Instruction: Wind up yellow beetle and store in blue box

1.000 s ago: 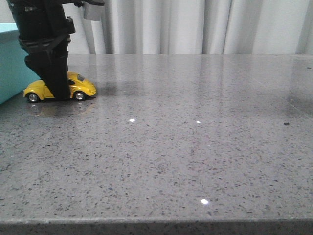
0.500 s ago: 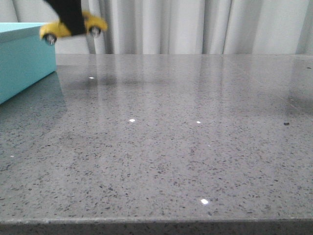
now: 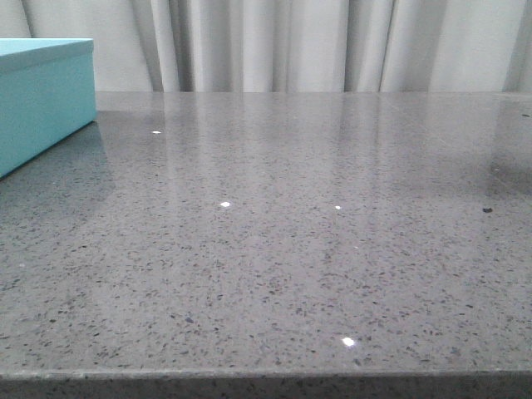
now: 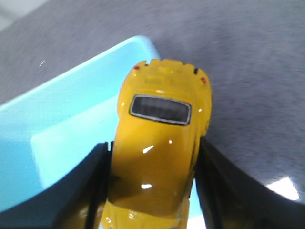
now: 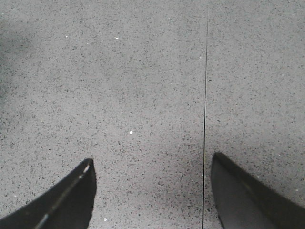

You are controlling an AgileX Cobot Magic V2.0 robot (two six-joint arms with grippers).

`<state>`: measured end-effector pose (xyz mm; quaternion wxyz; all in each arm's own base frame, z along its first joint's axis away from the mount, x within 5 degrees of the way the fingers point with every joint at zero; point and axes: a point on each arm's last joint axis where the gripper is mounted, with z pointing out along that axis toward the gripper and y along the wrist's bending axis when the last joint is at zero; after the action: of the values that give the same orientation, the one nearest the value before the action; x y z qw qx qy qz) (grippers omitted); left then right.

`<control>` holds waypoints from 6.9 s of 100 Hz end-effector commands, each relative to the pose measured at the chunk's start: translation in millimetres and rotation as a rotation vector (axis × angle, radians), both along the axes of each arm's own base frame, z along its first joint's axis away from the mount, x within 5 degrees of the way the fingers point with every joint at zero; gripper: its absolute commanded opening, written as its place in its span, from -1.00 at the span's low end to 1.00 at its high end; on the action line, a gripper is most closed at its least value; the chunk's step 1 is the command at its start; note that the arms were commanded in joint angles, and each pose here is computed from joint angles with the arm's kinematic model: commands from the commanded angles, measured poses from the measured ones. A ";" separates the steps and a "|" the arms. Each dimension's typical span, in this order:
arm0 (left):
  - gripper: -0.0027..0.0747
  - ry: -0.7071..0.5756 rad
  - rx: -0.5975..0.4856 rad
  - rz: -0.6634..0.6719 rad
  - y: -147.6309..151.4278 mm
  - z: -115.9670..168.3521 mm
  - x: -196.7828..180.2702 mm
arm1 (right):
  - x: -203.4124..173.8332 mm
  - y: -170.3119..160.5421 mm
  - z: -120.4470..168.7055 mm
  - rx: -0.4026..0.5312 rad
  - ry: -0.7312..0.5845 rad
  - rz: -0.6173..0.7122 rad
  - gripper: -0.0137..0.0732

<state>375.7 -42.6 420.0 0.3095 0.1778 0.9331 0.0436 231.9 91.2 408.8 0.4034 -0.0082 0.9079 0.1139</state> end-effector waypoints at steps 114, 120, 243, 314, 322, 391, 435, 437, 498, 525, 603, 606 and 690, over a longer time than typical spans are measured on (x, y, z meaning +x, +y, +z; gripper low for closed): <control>0.31 0.262 -0.134 0.303 69.0 -103.6 14.0 | -5.8 -2.4 20.6 0.038 -0.118 0.012 0.49; 0.40 0.262 -0.134 0.303 69.0 -103.6 14.0 | -5.8 -2.4 20.6 0.038 -0.118 0.012 0.49; -0.98 -0.251 -0.335 0.126 36.8 29.8 -157.4 | -127.5 -60.6 4.3 0.019 -0.454 0.027 -0.84; -0.98 -0.565 -0.385 0.177 31.7 -85.9 -296.9 | -183.4 -84.7 -71.6 0.018 -0.624 0.042 -0.84; -0.98 -0.586 -0.389 0.173 30.8 -94.4 -307.1 | -185.7 -85.5 -78.9 0.021 -0.628 0.043 -0.84; -0.98 -0.637 -0.392 0.162 29.8 -99.0 -321.0 | -186.8 -85.3 -81.4 0.030 -0.653 0.049 -0.84; -0.98 -0.804 -0.407 0.195 35.2 -115.7 -316.9 | -186.8 -85.3 -81.4 0.030 -0.653 0.049 -0.84; -0.98 -0.832 -0.401 0.193 36.1 -118.6 -317.1 | -186.8 -85.3 -81.4 0.030 -0.653 0.049 -0.84; -0.98 -0.948 -0.359 0.156 40.0 -217.8 -321.5 | -186.0 -85.0 -82.0 0.028 -0.647 0.049 -0.84; -0.98 -0.959 -0.353 0.151 40.0 -216.9 -321.5 | -185.8 -84.9 -82.1 0.027 -0.646 0.049 -0.84; -0.98 -0.959 -0.353 0.151 40.0 -216.9 -321.5 | -185.6 -84.8 -82.6 0.026 -0.646 0.050 -0.84; -0.98 -0.959 -0.353 0.151 40.0 -216.9 -321.5 | -185.3 -84.8 -83.2 0.021 -0.646 0.050 -0.84; -0.98 -0.959 -0.353 0.151 40.0 -216.9 -321.5 | -178.5 -89.0 -184.2 -0.021 -0.956 -0.191 -0.84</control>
<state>55.9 -2.9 201.0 0.6908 0.0172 0.7227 -0.0137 57.1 2.2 216.1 0.7473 0.0210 0.6622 0.0507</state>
